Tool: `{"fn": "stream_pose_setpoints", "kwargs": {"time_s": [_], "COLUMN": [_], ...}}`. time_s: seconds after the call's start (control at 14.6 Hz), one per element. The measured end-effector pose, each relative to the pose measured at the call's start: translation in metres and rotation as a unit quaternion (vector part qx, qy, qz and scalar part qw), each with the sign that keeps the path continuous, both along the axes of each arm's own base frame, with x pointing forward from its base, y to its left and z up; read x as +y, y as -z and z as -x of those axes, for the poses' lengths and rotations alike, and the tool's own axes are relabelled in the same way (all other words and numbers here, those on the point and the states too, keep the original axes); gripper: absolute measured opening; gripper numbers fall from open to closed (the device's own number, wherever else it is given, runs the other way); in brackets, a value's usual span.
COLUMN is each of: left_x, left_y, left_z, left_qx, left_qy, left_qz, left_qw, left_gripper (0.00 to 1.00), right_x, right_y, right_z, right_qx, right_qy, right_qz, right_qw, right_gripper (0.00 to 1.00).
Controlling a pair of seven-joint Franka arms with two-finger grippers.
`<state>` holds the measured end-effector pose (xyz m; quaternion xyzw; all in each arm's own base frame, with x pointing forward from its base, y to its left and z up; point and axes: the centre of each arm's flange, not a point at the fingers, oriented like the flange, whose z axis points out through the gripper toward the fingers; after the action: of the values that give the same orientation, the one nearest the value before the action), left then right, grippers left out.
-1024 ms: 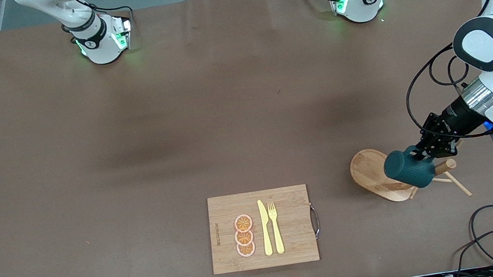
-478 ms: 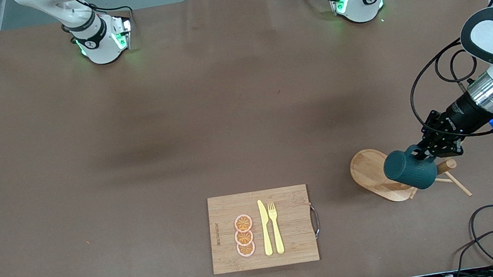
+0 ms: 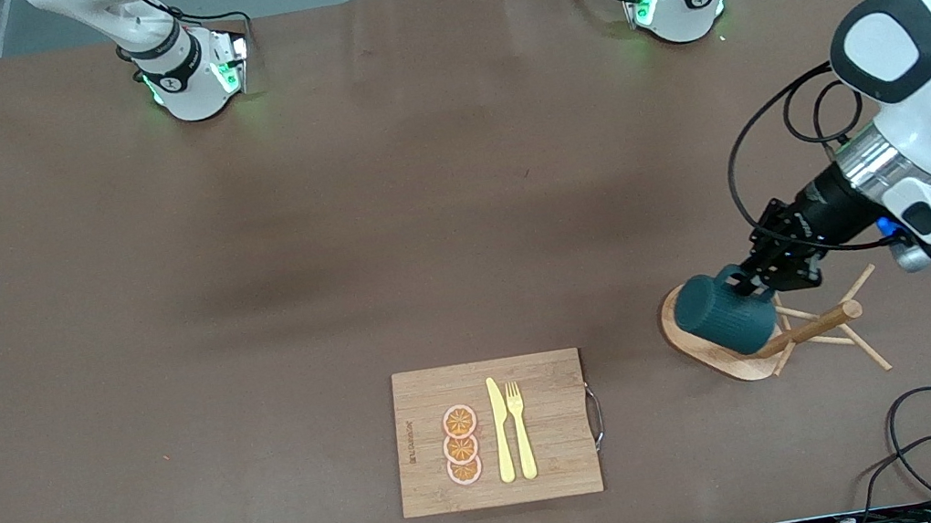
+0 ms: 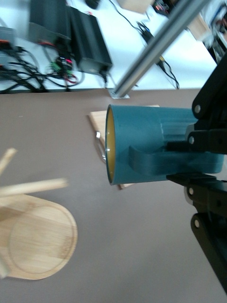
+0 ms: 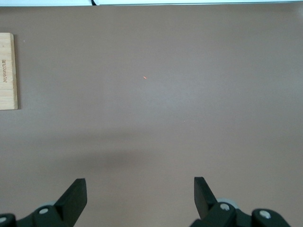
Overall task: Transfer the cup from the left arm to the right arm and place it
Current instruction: 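Lift the teal mug off the stand with the left gripper, then carry the mug to mid-table and set it down with the left gripper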
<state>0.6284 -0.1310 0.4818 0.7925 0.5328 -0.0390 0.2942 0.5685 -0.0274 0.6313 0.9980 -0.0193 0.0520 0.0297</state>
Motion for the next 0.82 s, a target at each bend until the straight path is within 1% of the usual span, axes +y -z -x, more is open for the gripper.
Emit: {"fn": "stream_pose_setpoints", "kwargs": {"time_s": [0.14, 0.27, 0.48, 0.82], "left_x": [-0.029, -0.060, -0.117, -0.226], "left_y": [-0.019, -0.029, -0.023, 0.003], "left_z": [0.005, 0.011, 0.024, 0.043], "left_qx": [-0.008, -0.021, -0.024, -0.033], "left_qy": [0.029, 0.065, 0.109, 0.127], "left_qz": [-0.011, -0.032, -0.072, -0.162], "left_qw": [0.999, 0.997, 0.991, 0.978], "left_gripper": [0.21, 0.21, 0.21, 0.21], "right_x": [0.000, -0.001, -0.001, -0.001], "right_y": [0.000, 0.000, 0.000, 0.000], "right_z": [0.000, 0.000, 0.000, 0.000], "right_qx": [0.000, 0.000, 0.000, 0.000], "right_qy": [0.000, 0.000, 0.001, 0.001], "right_qz": [0.000, 0.000, 0.000, 0.000], "right_qw": [1.000, 1.000, 1.000, 1.000], "right_gripper": [1.00, 1.00, 1.00, 1.00]}}
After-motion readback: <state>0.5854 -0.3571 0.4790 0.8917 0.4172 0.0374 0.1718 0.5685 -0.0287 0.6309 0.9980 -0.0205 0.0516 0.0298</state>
